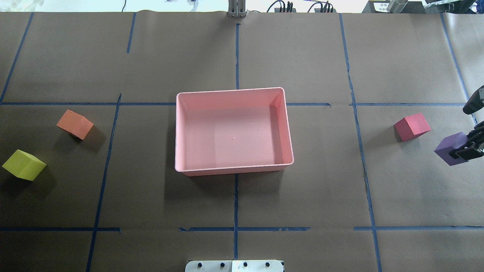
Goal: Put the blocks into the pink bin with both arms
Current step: 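Carry the purple cube into the pink bin and release it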
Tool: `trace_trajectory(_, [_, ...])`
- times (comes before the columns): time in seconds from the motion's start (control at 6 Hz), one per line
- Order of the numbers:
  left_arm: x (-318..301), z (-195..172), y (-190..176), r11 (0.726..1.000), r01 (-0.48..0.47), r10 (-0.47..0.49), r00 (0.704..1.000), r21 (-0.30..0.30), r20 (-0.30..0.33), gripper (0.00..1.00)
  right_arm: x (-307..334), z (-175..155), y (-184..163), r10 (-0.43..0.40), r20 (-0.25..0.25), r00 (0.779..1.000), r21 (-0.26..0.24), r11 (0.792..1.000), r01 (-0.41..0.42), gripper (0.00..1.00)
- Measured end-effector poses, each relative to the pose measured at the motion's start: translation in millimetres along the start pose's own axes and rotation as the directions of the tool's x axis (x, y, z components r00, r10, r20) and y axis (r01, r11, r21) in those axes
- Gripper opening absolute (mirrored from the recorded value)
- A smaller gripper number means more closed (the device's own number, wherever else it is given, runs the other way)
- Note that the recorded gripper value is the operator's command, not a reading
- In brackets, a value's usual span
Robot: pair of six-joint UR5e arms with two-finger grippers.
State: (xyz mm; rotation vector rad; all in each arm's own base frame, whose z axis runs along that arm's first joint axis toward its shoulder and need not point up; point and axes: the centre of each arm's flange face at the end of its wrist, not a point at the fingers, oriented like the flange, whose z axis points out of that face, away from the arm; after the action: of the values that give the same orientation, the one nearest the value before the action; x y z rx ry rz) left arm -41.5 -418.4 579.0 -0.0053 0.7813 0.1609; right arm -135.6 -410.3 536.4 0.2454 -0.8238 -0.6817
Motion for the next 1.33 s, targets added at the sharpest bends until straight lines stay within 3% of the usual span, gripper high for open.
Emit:
trace_trajectory(0.17, [0,0,0,1.000,0.000,0.000,1.000,0.000,0.001,1.00,-38,-31,-19,0.162,0.051,0.986,0.036,0.986,-0.163,0.00])
trace_trajectory(0.33, [-2,1,0,1.000,0.001,-0.001,1.000,-0.002,0.002,1.00,-82,-48,-52,0.288,0.114,0.951,0.065,0.953,-0.296,0.00])
trace_trajectory(0.67, [-4,5,-1,1.000,-0.002,0.002,1.000,-0.008,0.002,1.00,-210,-41,-159,0.432,0.219,0.875,0.073,0.887,-0.456,0.00])
trace_trajectory(0.83, [-5,6,0,1.000,-0.006,0.006,1.000,-0.009,0.001,1.00,-278,-24,-212,0.504,0.254,0.826,0.075,0.841,-0.536,0.00])
trace_trajectory(1.0, [-6,6,1,1.000,-0.006,0.006,1.000,-0.010,0.001,1.00,-328,-13,-261,0.599,0.288,0.747,0.067,0.766,-0.639,0.00])
trace_trajectory(1.17, [-6,7,2,1.000,-0.005,0.005,1.000,-0.012,0.001,1.00,-364,0,-291,0.664,0.297,0.686,0.076,0.700,-0.710,0.00])
trace_trajectory(1.33, [-6,7,2,1.000,-0.004,0.004,1.000,-0.012,0.001,1.00,-385,19,-308,0.688,0.283,0.668,0.101,0.671,-0.734,0.40])
